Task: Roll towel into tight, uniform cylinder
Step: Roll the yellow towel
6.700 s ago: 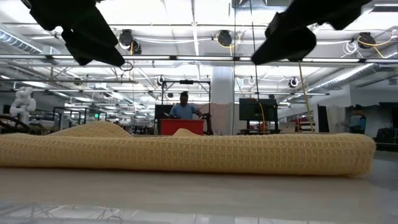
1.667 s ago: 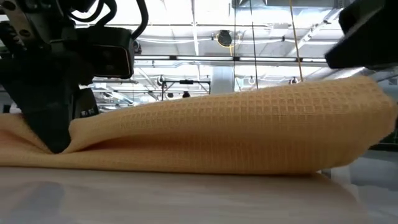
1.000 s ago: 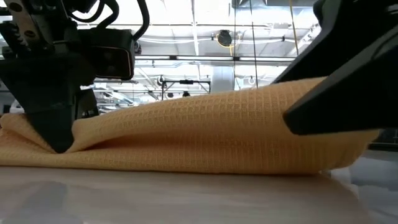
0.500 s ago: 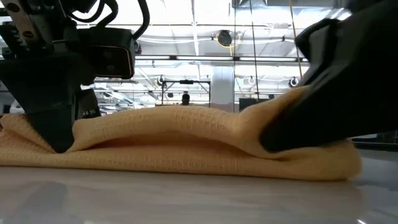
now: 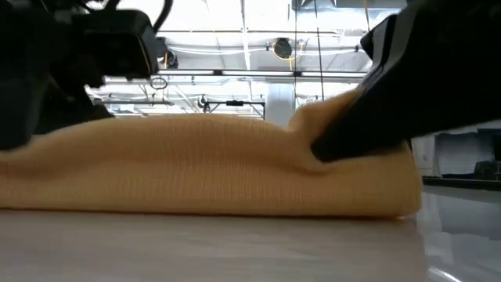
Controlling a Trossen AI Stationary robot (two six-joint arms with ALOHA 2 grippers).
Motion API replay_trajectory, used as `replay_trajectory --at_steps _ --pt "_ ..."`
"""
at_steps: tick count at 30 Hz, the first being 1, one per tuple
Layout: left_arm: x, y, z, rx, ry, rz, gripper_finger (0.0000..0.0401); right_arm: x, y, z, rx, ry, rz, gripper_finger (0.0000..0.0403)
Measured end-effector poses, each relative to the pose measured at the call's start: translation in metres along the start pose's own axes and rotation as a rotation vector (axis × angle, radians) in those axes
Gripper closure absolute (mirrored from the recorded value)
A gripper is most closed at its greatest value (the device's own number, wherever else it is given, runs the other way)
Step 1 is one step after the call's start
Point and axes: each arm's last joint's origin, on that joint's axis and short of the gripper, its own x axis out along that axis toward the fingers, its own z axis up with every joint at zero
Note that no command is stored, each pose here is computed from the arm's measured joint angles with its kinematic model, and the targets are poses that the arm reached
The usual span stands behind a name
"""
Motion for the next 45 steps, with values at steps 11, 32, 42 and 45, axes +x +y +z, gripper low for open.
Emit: replay_trajectory --at_steps 11,32,42,45 --pt "-0.062 -0.024 0.0 0.149 -0.207 0.1 0.02 0.018 -0.022 0.011 0.088 0.11 0.053 0.0401" --pt "0.02 -0.068 -0.08 0.384 -0.403 0.426 0.0199 0.021 -0.025 0.011 0.115 0.125 0.042 0.0401" --pt "0.021 -0.062 -0.077 0.358 -0.403 0.467 0.0225 0.021 -0.025 0.01 0.116 0.127 0.041 0.0401" --pt "0.021 -0.056 -0.074 0.346 -0.375 0.489 0.027 0.021 -0.025 0.01 0.116 0.127 0.04 0.0401"
